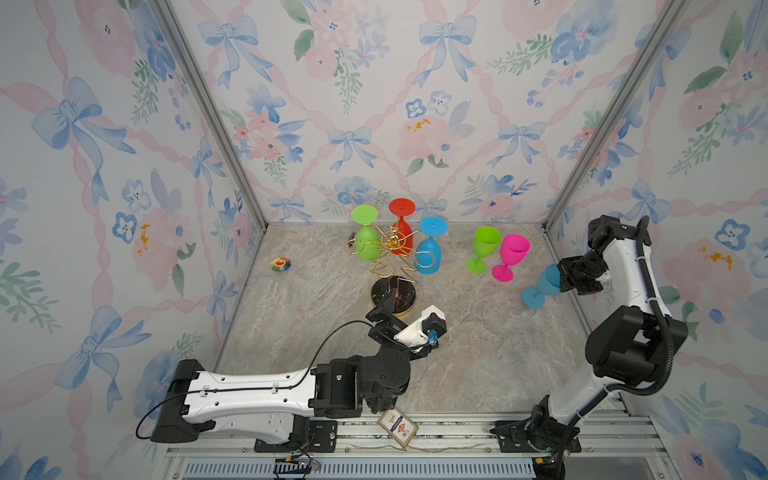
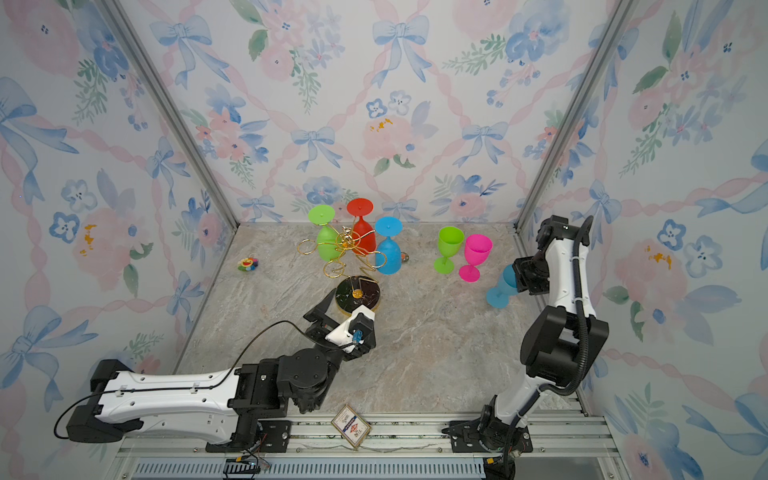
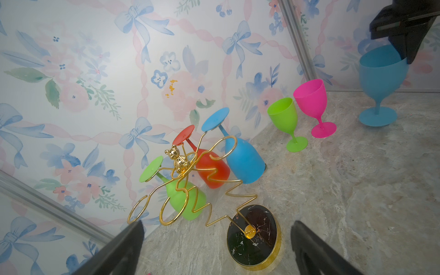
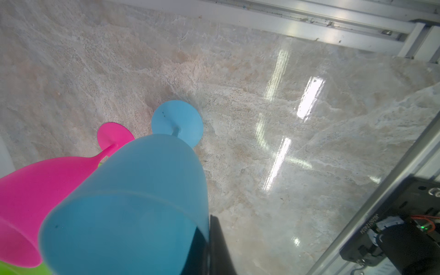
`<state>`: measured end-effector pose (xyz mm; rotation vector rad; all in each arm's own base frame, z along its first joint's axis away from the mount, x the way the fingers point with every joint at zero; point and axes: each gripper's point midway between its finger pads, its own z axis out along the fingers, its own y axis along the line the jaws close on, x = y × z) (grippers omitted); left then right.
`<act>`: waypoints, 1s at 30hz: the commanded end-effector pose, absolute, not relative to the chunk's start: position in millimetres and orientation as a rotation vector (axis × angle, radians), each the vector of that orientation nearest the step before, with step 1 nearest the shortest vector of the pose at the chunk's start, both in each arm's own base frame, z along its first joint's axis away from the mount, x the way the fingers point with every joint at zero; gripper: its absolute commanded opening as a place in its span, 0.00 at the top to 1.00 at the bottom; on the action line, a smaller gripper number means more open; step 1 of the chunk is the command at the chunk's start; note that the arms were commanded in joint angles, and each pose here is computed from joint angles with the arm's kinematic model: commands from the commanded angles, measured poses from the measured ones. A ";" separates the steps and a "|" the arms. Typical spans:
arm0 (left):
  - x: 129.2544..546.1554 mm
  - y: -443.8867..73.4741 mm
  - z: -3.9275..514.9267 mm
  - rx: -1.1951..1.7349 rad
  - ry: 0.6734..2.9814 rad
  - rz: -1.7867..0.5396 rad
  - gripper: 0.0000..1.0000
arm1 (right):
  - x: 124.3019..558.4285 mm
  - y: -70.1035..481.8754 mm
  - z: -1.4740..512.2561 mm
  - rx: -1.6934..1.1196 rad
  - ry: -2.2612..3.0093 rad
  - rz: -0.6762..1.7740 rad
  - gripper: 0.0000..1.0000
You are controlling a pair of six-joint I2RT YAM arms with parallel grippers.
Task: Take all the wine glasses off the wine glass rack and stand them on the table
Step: 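Carry the blue glass toward the magenta glass with right gripper while left arm withdraws, then lower the blue glass upright beside the magenta glass and open the right gripper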
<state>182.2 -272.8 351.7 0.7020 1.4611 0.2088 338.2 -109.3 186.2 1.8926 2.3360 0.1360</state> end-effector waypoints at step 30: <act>184.8 -229.6 407.7 0.481 1.485 0.120 0.02 | 392.0 -101.0 184.7 1.980 2.337 -0.036 1.00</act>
